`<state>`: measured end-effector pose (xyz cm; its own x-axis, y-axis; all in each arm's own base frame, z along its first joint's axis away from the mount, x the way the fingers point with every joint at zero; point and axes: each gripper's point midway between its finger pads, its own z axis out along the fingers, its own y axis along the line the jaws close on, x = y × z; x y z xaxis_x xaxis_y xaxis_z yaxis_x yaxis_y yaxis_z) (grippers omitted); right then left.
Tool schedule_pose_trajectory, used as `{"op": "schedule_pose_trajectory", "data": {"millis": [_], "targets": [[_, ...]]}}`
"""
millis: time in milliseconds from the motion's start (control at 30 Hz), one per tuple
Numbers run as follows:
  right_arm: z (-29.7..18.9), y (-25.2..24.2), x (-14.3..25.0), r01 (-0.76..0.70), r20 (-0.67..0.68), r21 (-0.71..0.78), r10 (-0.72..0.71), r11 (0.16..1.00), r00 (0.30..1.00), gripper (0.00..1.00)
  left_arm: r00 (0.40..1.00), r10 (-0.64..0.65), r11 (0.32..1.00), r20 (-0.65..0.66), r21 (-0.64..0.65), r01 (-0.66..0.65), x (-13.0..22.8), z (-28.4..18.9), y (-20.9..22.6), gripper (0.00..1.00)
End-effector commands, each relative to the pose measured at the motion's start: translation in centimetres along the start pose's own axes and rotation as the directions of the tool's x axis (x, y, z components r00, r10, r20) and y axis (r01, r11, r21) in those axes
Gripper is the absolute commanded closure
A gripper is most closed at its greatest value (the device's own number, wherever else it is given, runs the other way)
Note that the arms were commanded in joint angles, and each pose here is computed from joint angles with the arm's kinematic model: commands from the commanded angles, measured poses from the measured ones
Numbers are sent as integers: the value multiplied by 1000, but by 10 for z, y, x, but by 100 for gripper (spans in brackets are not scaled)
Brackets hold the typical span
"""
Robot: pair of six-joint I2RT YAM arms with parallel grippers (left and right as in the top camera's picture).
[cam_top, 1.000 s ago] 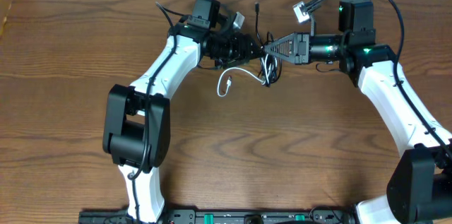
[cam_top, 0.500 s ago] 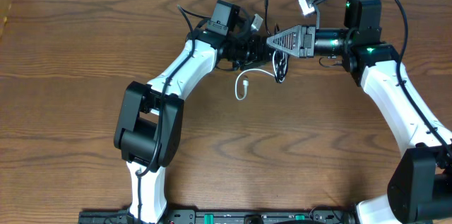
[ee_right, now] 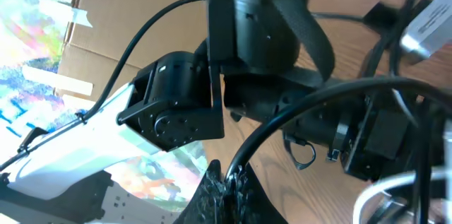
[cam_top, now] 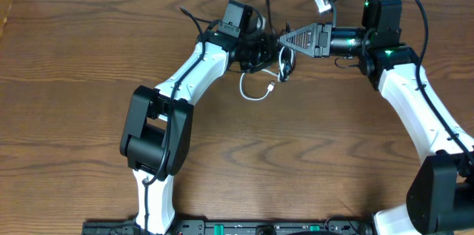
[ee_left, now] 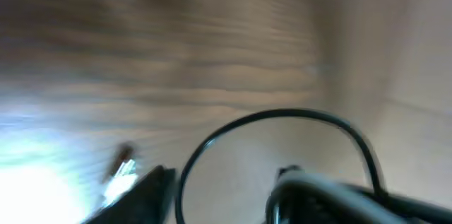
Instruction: Untangle cables
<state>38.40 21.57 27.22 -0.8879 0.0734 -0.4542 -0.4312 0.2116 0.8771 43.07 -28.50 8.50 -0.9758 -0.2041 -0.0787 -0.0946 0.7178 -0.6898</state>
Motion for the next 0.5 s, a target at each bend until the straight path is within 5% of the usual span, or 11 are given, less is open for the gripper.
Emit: {"op": "schedule_pose_trajectory", "data": {"millis": [0, 67, 100, 267, 467], "targets": [[-12, 2, -4, -17, 9, -11, 17, 1000, 1000, 99, 992, -16, 967, 122, -251, 47, -20, -6, 58, 69], [-17, -2, -6, -26, 23, 5, 26, 1000, 999, 99, 992, -5, 949, 129, -311, 45, -23, -13, 75, 89], [-21, -8, -8, -33, 39, 29, 32, 999, 999, 99, 992, -5, 943, 127, -331, 47, -24, -18, 83, 92], [-43, -61, -10, -123, 140, 264, 88, 957, 986, 99, 994, 12, 931, 111, -363, 29, -31, -39, 102, 92], [-98, -142, 9, -312, 281, 655, 162, 688, 946, 99, 987, 101, 930, 128, -365, -48, -39, -81, 93, 93]]}}
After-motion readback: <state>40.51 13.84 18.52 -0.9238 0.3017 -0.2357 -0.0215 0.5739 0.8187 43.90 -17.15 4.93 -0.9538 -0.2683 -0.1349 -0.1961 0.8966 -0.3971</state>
